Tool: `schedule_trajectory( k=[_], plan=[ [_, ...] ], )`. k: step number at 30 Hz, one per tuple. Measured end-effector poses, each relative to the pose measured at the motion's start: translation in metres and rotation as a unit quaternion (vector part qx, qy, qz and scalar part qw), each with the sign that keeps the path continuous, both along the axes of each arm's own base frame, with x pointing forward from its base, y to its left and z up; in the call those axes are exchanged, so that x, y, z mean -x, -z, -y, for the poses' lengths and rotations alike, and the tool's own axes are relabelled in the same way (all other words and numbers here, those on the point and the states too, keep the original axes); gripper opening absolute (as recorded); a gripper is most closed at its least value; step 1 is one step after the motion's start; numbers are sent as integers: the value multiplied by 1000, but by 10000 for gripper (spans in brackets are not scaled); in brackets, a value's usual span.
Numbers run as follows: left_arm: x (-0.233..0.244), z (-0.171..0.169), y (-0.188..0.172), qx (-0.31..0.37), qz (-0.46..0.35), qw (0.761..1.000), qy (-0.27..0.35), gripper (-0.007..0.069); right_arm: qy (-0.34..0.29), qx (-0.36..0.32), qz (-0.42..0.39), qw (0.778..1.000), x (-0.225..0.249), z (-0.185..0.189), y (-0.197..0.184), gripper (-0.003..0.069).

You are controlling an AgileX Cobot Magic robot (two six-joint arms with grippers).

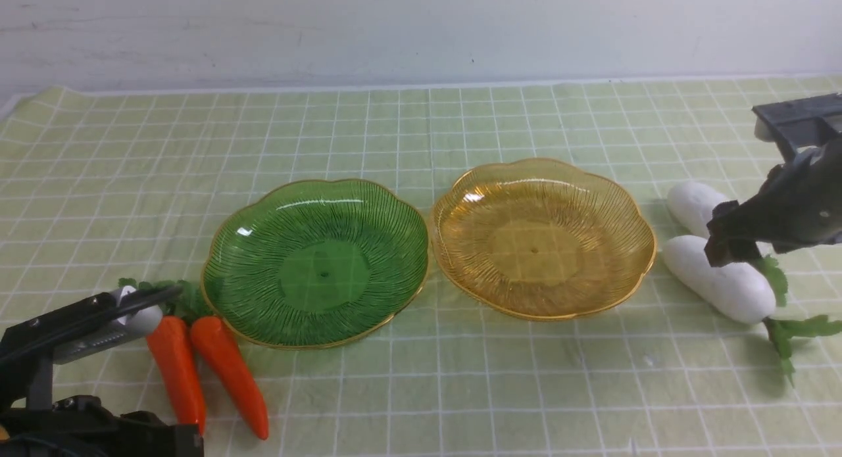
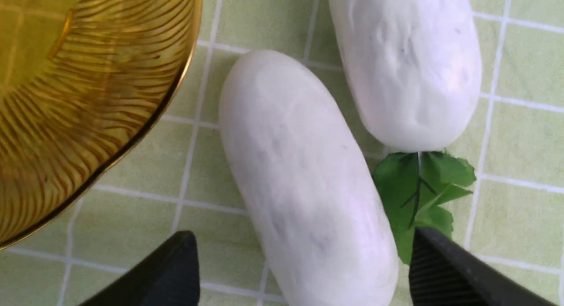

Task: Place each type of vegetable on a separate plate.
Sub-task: Use the right arm to grab a radish and put it into the right plate

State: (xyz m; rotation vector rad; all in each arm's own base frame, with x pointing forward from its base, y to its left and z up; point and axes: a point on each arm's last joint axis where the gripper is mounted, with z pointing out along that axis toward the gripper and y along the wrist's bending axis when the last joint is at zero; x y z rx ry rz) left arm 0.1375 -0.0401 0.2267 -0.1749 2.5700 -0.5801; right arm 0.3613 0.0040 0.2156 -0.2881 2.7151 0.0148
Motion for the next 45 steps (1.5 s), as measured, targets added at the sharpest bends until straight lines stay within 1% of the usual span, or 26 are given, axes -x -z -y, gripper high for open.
schedule_trajectory(
  k=[1,6,12,16,19,22,27,29,32,33,34,35,36,37,38,41,44,45],
  plan=[
    [0,0,0,0,0,1000,0,75,0,1,-2,1000,-1,0,2,587],
    [0,0,0,0,0,1000,0,76,-5,11,-36,999,-12,2,40,587],
    [0,0,0,0,0,1000,0,76,-12,20,-77,997,-12,3,61,585],
    [0,0,0,0,0,1000,0,76,-16,26,-87,996,-10,4,62,548],
    [0,0,0,0,0,1000,0,76,-19,34,-91,995,-10,5,62,482],
    [0,0,0,0,0,1000,0,76,-18,40,-97,994,-8,6,62,481],
    [0,0,0,0,-2,1000,1,76,-14,40,-110,993,-1,6,48,481],
    [0,0,0,0,-2,1000,1,76,-12,36,-107,994,1,6,34,481],
    [0,0,0,0,-2,1000,1,76,9,-7,-66,998,4,-1,-15,481],
    [0,0,0,0,-2,1000,1,76,14,-25,-56,998,5,-3,-25,481],
    [0,0,0,0,-2,1000,1,76,22,-60,-35,997,7,-9,-40,481],
    [0,0,0,0,-2,1000,1,76,21,-78,-25,996,7,-12,-46,481],
    [0,0,0,0,-2,1000,1,76,20,-83,-23,996,7,-13,-48,481],
    [0,0,0,0,-2,1000,1,76,7,-112,-8,994,7,-24,-54,481],
    [0,0,0,0,-2,1000,1,76,6,-116,-7,993,7,-24,-54,481],
    [0,0,0,0,-2,1000,1,76,-33,-155,9,987,2,-51,-53,481],
    [0,0,0,0,-2,1000,1,76,-69,-164,29,984,-6,-74,-43,481],
    [0,0,0,0,-2,1000,1,76,-71,-164,30,983,-6,-75,-42,481]
  ],
)
